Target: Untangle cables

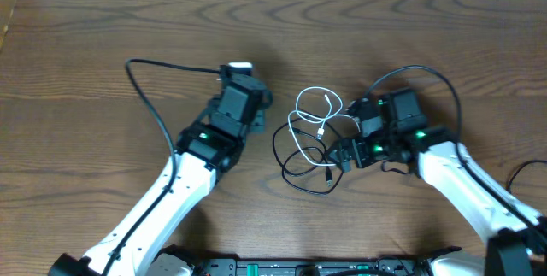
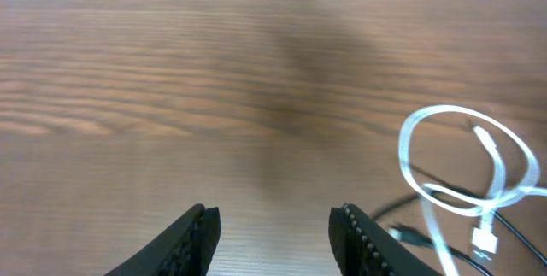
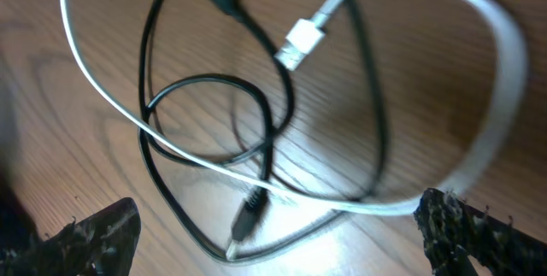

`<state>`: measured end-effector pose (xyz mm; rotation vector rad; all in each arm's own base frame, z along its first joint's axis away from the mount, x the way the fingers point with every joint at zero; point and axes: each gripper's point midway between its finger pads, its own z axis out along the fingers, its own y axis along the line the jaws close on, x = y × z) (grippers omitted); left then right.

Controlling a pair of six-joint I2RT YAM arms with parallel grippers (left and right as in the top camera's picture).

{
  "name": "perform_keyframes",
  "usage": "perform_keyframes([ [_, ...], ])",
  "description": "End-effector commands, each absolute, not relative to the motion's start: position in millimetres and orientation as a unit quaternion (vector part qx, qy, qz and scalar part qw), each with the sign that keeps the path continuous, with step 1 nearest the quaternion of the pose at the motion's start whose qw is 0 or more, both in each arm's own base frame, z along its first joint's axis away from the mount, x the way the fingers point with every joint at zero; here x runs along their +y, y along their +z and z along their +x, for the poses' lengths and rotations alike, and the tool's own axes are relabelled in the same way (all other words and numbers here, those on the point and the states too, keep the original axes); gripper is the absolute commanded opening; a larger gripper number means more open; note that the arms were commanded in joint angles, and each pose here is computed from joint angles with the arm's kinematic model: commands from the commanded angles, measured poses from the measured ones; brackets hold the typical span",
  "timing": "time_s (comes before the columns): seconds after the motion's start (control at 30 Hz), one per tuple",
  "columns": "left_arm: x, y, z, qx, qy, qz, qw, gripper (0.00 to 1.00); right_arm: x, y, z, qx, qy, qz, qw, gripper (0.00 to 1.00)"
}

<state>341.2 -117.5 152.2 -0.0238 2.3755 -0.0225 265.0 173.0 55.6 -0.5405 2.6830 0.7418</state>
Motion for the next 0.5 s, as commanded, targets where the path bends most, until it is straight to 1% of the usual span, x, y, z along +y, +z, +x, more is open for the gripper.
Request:
perform_keyframes([
  [0.0, -97.7, 166.3, 344.9, 0.922, -0.004, -0.041, 0.385, 0.47, 196.3, 50.7, 255.9, 0.920, 0.281, -0.233, 0.143, 0.99],
  [0.3, -85.7, 165.5, 346.8, 0.928, -0.061, -0.056, 0.362, 0.47, 236.4, 52.7, 252.7, 0.893, 0.293, -0.295, 0.172, 0.99],
  [0.4, -90.7, 167.1, 345.5, 0.928, -0.078, -0.051, 0.360, 0.47, 242.2, 55.5, 257.7, 0.886, 0.296, -0.302, 0.188, 0.99],
  [0.47, -104.4, 172.2, 342.0, 0.926, -0.117, -0.036, 0.356, 0.47, 243.0, 54.4, 263.2, 0.886, 0.291, -0.303, 0.198, 0.99],
])
